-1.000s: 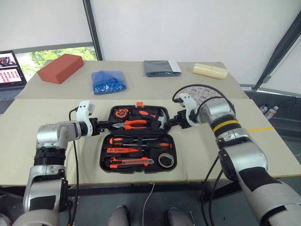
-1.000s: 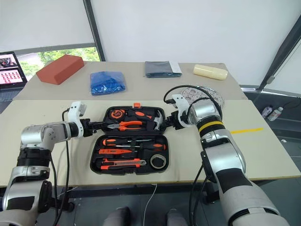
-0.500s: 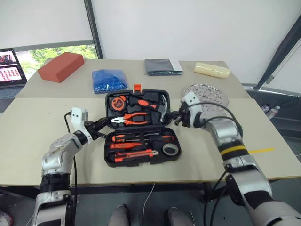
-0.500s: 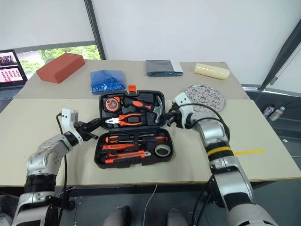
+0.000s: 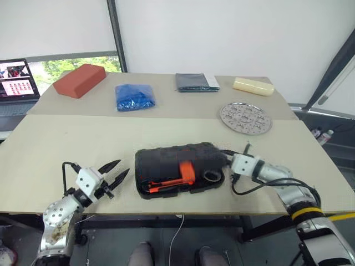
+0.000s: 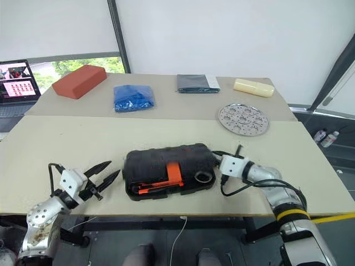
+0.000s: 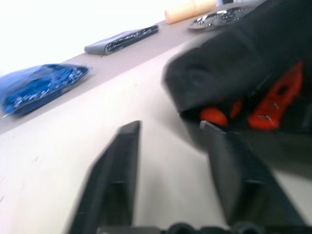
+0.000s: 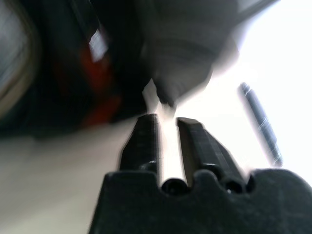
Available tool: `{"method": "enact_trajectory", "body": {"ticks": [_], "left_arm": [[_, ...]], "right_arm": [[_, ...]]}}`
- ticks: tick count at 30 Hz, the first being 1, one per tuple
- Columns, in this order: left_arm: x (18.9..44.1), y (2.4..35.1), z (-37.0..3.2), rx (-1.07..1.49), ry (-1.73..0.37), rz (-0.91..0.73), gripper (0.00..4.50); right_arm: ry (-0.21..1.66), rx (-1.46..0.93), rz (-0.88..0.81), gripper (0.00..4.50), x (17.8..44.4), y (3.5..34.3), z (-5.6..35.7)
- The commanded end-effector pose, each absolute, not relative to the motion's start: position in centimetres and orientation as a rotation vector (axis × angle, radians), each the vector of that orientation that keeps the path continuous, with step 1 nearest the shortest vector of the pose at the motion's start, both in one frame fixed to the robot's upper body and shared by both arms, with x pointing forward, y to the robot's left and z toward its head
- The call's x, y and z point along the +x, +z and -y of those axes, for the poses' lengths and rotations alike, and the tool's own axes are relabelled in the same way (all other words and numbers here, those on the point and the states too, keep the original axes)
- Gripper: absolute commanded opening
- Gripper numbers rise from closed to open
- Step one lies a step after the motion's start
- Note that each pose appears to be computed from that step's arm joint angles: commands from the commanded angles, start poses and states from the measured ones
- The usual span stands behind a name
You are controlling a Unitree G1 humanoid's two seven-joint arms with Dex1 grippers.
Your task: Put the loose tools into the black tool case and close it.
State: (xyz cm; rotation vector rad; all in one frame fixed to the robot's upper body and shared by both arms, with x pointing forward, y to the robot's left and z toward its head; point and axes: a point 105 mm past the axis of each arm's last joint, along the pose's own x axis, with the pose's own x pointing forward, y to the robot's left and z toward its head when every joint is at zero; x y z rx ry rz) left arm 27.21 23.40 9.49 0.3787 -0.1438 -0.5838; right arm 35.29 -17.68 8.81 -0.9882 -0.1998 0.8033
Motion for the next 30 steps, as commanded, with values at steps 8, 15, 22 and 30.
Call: {"method": "enact_trajectory", "body": {"ticks": [8, 15, 22, 30], "left_arm": [[30.8, 13.1, -25.3, 0.268, -0.542, 0.121, 3.53], [36.9, 13.0, -21.4, 0.324, -0.778, -0.031, 0.88], [37.5, 10.5, -20.1, 0.346, -0.997, -0.254, 0.03], [36.5, 9.6, -20.4, 0.183, -1.020, -0.306, 0.03]], "right_arm": [[0.910, -0.672, 0.079, 1.27, 30.9, 11.3, 21.1], [1.203, -0.528, -0.195, 0.00, 25.2, 8.8, 17.1], [1.213, -0.525, -0.194, 0.00, 26.6, 8.7, 13.3], [1.144, -0.635, -0.142, 0.00, 31.0, 8.8, 12.2]]}}
